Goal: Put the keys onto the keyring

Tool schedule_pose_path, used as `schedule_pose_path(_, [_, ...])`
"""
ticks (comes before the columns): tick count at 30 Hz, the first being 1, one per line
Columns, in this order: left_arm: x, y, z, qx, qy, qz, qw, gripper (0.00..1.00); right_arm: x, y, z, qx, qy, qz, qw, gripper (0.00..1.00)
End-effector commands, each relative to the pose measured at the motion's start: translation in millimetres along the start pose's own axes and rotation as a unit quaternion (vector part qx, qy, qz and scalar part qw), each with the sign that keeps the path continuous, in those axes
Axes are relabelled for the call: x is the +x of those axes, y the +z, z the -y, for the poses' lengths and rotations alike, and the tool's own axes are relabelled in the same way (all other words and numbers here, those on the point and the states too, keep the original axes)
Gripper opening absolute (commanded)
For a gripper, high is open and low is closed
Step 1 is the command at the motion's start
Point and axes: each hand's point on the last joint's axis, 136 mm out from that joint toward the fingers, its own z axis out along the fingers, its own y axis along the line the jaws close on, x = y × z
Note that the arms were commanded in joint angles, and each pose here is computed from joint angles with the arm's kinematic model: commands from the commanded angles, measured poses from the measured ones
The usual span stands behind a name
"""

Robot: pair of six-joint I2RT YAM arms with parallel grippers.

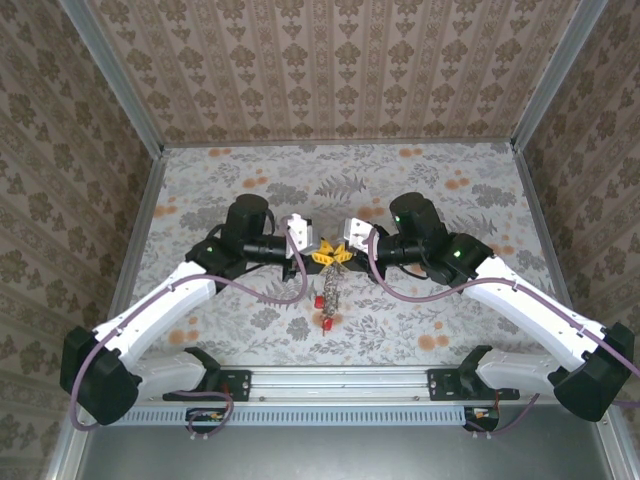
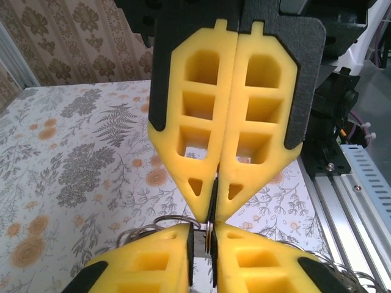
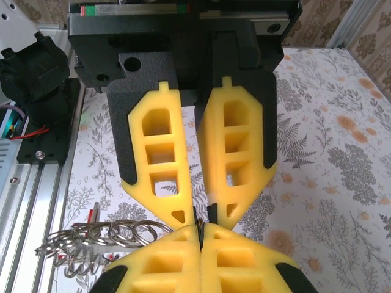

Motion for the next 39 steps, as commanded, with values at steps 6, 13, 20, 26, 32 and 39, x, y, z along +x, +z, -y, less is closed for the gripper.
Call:
schedule_pose_path(6, [-1.1,6.6,0.1,0.023,-0.009,0.014,1.0,0.0,-20.1,-5.9,-0.1,0.005,-0.022,0.043,0.999,0.0])
schedule_pose_path(13, [-14.7,-1.5,-0.9,0.001,0.03,0.04,0.999,0.0,-9.0,-17.9,6.7,0.033,-0.02,0.016,0.999,0.29])
schedule_pose_path(20, [-31.7,-14.8,3.6,-0.02,0.077,0.064,0.995,0.0,5.8,-36.3,-2.5,0.037,-0.047,0.015,0.998,0.46])
schedule_pose_path(26, [-50.8,-23.7,18.8,-0.042,0.146,0.082,0.985,0.0,-3.2,-34.8,-11.8,0.03,-0.089,0.067,0.993,0.37])
schedule_pose_path(32, [-53.2,-22.2,37.1,-0.012,0.191,0.093,0.977,0.0,-12.0,-28.5,-15.0,0.019,-0.109,0.094,0.989,0.37])
schedule_pose_path(39, [-47.5,-15.5,33.2,-0.011,0.187,0.084,0.979,0.0,-19.2,-26.2,-22.5,-0.003,-0.108,0.11,0.988,0.32])
